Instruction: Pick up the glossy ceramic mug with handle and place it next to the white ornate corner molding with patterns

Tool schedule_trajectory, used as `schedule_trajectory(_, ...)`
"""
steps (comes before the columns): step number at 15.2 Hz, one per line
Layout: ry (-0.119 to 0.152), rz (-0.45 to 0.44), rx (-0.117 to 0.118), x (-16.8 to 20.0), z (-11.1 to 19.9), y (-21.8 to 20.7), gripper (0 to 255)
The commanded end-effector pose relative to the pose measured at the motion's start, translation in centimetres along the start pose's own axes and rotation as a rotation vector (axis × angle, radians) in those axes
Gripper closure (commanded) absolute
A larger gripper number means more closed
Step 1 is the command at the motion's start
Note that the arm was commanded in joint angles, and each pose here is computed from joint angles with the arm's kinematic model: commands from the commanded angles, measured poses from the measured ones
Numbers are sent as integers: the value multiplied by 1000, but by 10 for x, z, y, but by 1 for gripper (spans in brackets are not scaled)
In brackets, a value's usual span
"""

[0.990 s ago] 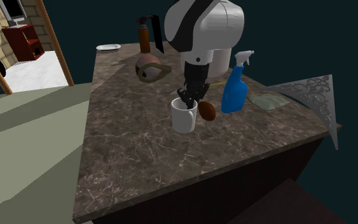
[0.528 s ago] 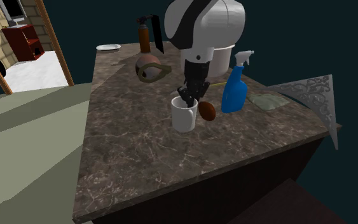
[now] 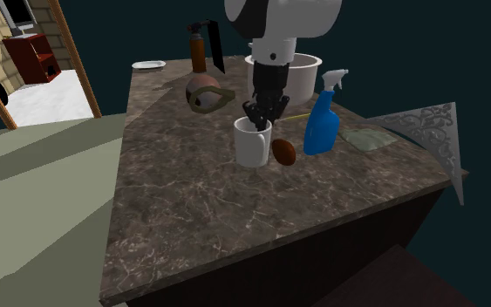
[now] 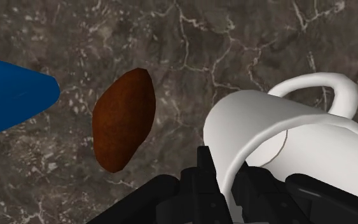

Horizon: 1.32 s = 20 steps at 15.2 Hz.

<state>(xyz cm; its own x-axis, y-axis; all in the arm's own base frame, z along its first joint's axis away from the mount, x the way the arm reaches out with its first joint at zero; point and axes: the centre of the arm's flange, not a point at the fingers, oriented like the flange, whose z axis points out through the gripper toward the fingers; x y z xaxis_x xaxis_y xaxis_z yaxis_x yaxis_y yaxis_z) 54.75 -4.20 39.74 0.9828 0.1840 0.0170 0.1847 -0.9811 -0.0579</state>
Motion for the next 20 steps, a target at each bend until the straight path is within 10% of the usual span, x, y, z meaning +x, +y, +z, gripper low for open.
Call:
schedule_trajectory(1,0,0,0,0,-10,0,255)
schedule_trajectory(20,0,0,0,2,-110,-6,255)
